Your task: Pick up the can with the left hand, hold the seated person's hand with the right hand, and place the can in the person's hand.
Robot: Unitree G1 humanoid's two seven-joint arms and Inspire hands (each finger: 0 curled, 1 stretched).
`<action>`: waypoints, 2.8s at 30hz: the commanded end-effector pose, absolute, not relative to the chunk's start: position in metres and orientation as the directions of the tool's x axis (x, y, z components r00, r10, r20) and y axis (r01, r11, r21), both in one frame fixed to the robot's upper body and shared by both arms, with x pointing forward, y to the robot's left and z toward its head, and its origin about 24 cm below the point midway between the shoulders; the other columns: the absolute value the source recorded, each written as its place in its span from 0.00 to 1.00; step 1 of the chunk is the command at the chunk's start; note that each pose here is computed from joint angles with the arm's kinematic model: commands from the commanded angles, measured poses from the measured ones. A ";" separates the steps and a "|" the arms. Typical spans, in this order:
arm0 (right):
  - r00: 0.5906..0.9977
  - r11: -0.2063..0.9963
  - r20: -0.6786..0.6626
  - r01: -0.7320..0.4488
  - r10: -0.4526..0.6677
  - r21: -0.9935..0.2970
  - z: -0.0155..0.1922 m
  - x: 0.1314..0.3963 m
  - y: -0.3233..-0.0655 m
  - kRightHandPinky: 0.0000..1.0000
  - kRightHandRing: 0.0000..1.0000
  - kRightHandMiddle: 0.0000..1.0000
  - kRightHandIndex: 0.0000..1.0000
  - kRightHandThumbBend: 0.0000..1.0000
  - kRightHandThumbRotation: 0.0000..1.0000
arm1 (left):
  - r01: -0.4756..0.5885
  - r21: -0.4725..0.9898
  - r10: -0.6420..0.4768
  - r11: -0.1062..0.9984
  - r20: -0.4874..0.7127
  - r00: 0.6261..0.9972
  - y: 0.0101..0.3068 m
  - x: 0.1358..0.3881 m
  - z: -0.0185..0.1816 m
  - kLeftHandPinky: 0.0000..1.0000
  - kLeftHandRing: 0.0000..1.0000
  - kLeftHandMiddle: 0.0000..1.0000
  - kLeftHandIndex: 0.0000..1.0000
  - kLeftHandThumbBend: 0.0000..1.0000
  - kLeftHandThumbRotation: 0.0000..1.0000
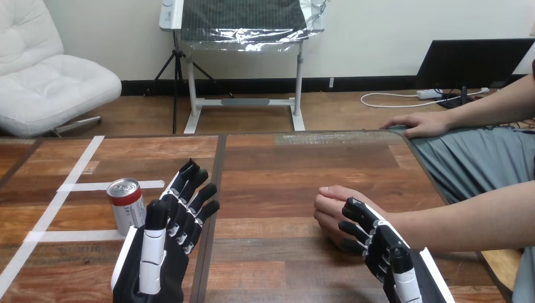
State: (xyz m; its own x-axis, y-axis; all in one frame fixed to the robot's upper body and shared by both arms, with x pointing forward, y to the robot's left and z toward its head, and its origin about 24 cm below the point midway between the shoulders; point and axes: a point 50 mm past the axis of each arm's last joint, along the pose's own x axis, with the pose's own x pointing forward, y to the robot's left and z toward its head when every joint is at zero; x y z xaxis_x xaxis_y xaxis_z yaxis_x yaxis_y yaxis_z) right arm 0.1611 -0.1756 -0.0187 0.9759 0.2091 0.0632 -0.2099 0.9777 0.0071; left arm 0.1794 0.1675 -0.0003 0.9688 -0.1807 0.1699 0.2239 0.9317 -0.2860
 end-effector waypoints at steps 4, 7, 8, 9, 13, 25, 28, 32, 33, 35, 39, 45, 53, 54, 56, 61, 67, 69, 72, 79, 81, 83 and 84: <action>0.963 0.974 0.152 -0.225 0.225 -0.018 -0.002 0.177 -0.175 0.85 0.89 0.91 0.89 0.99 0.98 | 0.245 -0.285 -0.197 0.927 0.189 0.962 0.162 0.180 0.004 0.89 0.90 0.92 0.91 0.72 0.90; 0.963 0.974 0.152 -0.224 0.224 -0.018 -0.002 0.177 -0.175 0.85 0.88 0.91 0.89 0.99 0.98 | 0.243 -0.282 -0.194 0.928 0.189 0.963 0.161 0.181 0.004 0.89 0.90 0.92 0.90 0.72 0.90; 0.963 0.975 0.152 -0.223 0.223 -0.018 -0.002 0.177 -0.175 0.85 0.88 0.91 0.89 0.99 0.98 | 0.243 -0.281 -0.194 0.928 0.190 0.962 0.161 0.181 0.005 0.89 0.90 0.92 0.90 0.72 0.90; 0.963 0.975 0.152 -0.222 0.222 -0.019 -0.002 0.177 -0.175 0.85 0.88 0.91 0.89 0.99 0.98 | 0.243 -0.281 -0.194 0.928 0.190 0.962 0.161 0.181 0.005 0.89 0.90 0.92 0.90 0.72 0.90; 0.963 0.975 0.154 -0.220 0.220 -0.018 -0.001 0.177 -0.175 0.84 0.88 0.90 0.89 0.99 0.98 | 0.243 -0.274 -0.194 0.930 0.194 0.962 0.161 0.183 0.006 0.88 0.90 0.92 0.90 0.72 0.90; 0.962 0.974 0.156 -0.224 0.225 -0.022 -0.002 0.180 -0.175 0.84 0.88 0.91 0.89 0.97 0.98 | 0.273 -0.134 -0.229 0.953 0.275 0.934 0.163 0.202 0.020 0.93 0.92 0.93 0.93 0.69 0.89; 0.962 0.974 0.153 -0.226 0.226 -0.020 -0.002 0.181 -0.175 0.84 0.89 0.91 0.89 0.97 0.98 | 0.266 -0.114 -0.223 0.957 0.295 0.929 0.165 0.209 0.026 0.93 0.91 0.93 0.92 0.71 0.85; 0.962 0.974 0.148 -0.227 0.228 -0.019 -0.003 0.182 -0.174 0.84 0.89 0.91 0.89 0.98 0.98 | 0.264 -0.071 -0.226 0.962 0.333 0.916 0.169 0.220 0.036 0.92 0.91 0.92 0.91 0.74 0.82; 0.962 0.974 0.148 -0.227 0.227 -0.019 -0.003 0.182 -0.174 0.84 0.89 0.91 0.89 0.98 0.98 | 0.259 -0.063 -0.223 0.964 0.341 0.913 0.169 0.222 0.038 0.91 0.90 0.92 0.91 0.74 0.82; 0.963 0.974 0.147 -0.227 0.227 -0.018 -0.003 0.183 -0.173 0.84 0.89 0.91 0.89 0.98 0.98 | 0.250 -0.049 -0.217 0.967 0.361 0.907 0.171 0.227 0.043 0.89 0.89 0.91 0.90 0.76 0.81; 0.962 0.974 0.149 -0.227 0.228 -0.018 -0.003 0.183 -0.172 0.85 0.89 0.91 0.89 0.99 0.98 | 0.240 -0.032 -0.208 0.970 0.395 0.895 0.173 0.236 0.053 0.84 0.88 0.90 0.88 0.79 0.81; 0.962 0.974 0.150 -0.227 0.228 -0.021 -0.003 0.183 -0.171 0.85 0.88 0.91 0.89 0.98 0.99 | 0.233 0.007 -0.211 0.972 0.451 0.867 0.177 0.248 0.069 0.82 0.87 0.89 0.88 0.81 0.81; 0.962 0.974 0.155 -0.226 0.225 -0.012 -0.003 0.184 -0.171 0.84 0.88 0.91 0.89 0.98 0.99 | 0.211 0.050 -0.208 0.976 0.491 0.846 0.184 0.261 0.086 0.82 0.88 0.90 0.89 0.83 0.83; 0.962 0.974 0.155 -0.225 0.224 -0.011 -0.003 0.184 -0.171 0.84 0.88 0.90 0.89 0.98 0.99 | 0.209 0.051 -0.206 0.977 0.494 0.845 0.185 0.262 0.088 0.82 0.88 0.90 0.89 0.84 0.82; 0.962 0.974 0.154 -0.225 0.224 -0.012 -0.003 0.184 -0.171 0.84 0.88 0.90 0.89 0.98 0.99 | 0.203 0.053 -0.202 0.978 0.502 0.841 0.187 0.265 0.091 0.85 0.89 0.91 0.90 0.84 0.83; 0.963 0.974 0.153 -0.224 0.224 -0.016 -0.003 0.184 -0.172 0.84 0.88 0.90 0.89 0.98 0.98 | 0.181 0.058 -0.184 0.982 0.525 0.831 0.192 0.272 0.098 0.87 0.89 0.91 0.90 0.85 0.83; 0.962 0.975 0.158 -0.222 0.222 -0.019 -0.003 0.184 -0.172 0.84 0.88 0.90 0.89 0.98 0.98 | 0.156 0.065 -0.166 0.986 0.550 0.819 0.197 0.278 0.105 0.85 0.88 0.90 0.88 0.83 0.83; 0.962 0.975 0.160 -0.222 0.222 -0.018 -0.003 0.184 -0.172 0.83 0.88 0.90 0.89 0.98 0.98 | 0.148 0.067 -0.160 0.987 0.554 0.817 0.198 0.280 0.106 0.85 0.88 0.90 0.88 0.84 0.83; 0.962 0.975 0.161 -0.222 0.222 -0.019 -0.003 0.184 -0.173 0.83 0.88 0.90 0.89 0.98 0.98 | 0.134 0.067 -0.148 0.989 0.561 0.814 0.200 0.283 0.109 0.85 0.88 0.90 0.88 0.84 0.83; 0.962 0.975 0.162 -0.220 0.219 -0.017 -0.003 0.184 -0.173 0.83 0.88 0.90 0.89 0.98 0.98 | 0.105 0.067 -0.124 0.992 0.575 0.808 0.207 0.289 0.114 0.85 0.88 0.89 0.88 0.86 0.78; 0.962 0.976 0.161 -0.219 0.218 -0.016 -0.003 0.184 -0.173 0.83 0.88 0.90 0.89 0.98 0.98 | 0.104 0.067 -0.124 0.992 0.577 0.807 0.208 0.290 0.116 0.86 0.89 0.90 0.88 0.88 0.74; 0.963 0.976 0.161 -0.218 0.218 -0.017 -0.003 0.184 -0.174 0.83 0.88 0.90 0.89 0.98 0.98 | 0.101 0.068 -0.122 0.993 0.580 0.806 0.211 0.291 0.117 0.87 0.90 0.90 0.89 0.90 0.70; 0.963 0.976 0.161 -0.217 0.217 -0.018 -0.003 0.184 -0.174 0.83 0.88 0.90 0.89 0.98 0.98 | 0.100 0.069 -0.122 0.993 0.580 0.805 0.211 0.292 0.118 0.88 0.90 0.90 0.89 0.91 0.68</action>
